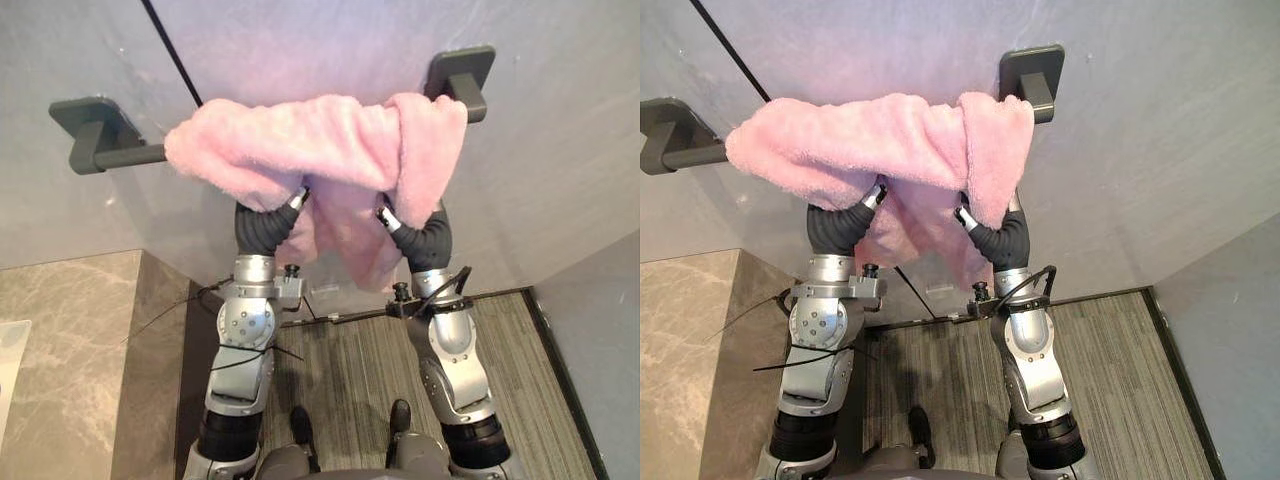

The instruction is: Organize washtable

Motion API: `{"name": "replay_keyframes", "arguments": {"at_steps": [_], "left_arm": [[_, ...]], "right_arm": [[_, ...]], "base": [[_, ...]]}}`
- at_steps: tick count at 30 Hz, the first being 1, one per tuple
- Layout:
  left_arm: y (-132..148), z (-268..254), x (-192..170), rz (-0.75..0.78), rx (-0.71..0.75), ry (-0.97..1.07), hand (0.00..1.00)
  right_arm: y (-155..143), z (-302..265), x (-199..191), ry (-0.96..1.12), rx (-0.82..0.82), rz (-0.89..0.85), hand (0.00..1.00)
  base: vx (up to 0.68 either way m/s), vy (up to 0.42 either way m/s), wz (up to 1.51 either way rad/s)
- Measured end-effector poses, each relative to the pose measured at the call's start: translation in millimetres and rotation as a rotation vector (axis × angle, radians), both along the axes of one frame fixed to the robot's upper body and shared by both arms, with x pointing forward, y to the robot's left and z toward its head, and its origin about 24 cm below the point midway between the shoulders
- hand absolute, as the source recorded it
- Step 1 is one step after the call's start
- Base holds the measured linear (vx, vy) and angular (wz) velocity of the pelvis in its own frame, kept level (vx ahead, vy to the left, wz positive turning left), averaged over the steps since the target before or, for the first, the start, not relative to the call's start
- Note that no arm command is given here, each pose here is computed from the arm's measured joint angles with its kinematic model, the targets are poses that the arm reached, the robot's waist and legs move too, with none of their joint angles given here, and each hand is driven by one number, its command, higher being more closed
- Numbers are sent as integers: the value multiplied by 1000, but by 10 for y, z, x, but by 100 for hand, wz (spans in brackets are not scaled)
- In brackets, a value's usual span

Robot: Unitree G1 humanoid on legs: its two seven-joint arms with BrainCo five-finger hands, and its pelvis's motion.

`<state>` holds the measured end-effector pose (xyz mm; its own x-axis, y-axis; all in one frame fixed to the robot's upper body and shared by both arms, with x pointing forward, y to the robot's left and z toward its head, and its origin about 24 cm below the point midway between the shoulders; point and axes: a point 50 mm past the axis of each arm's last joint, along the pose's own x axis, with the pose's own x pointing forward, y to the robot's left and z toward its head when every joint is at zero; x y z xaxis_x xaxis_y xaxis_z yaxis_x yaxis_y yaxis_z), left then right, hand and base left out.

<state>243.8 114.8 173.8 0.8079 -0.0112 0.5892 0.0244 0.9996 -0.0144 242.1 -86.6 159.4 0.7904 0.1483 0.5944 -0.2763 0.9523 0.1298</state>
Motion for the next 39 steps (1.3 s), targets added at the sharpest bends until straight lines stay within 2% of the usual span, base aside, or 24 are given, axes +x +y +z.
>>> {"name": "replay_keyframes", "arguments": {"at_steps": [11,12,15,16,24,31,39], "left_arm": [[43,-309,-106,16,-13,135,100],[45,-317,-109,17,-13,138,0],[100,-375,-117,43,-17,164,0],[123,-394,-109,53,-18,173,0],[300,-488,-130,144,-36,213,0],[624,-612,-226,328,-80,264,0],[669,-788,-352,345,-63,346,0]], "right_arm": [[9,-239,-73,102,-13,23,100],[10,-251,-77,107,-15,25,100],[13,-316,-85,137,-9,25,100],[13,-330,-88,144,-5,25,0],[-30,-444,-101,200,18,5,0],[-322,-555,-107,258,64,-141,0],[-395,-911,-163,405,-10,-172,0]], "base": [[4,-3,2],[0,0,0],[0,0,0],[0,0,0],[2,-1,1],[2,-5,7],[0,-1,1]]}}
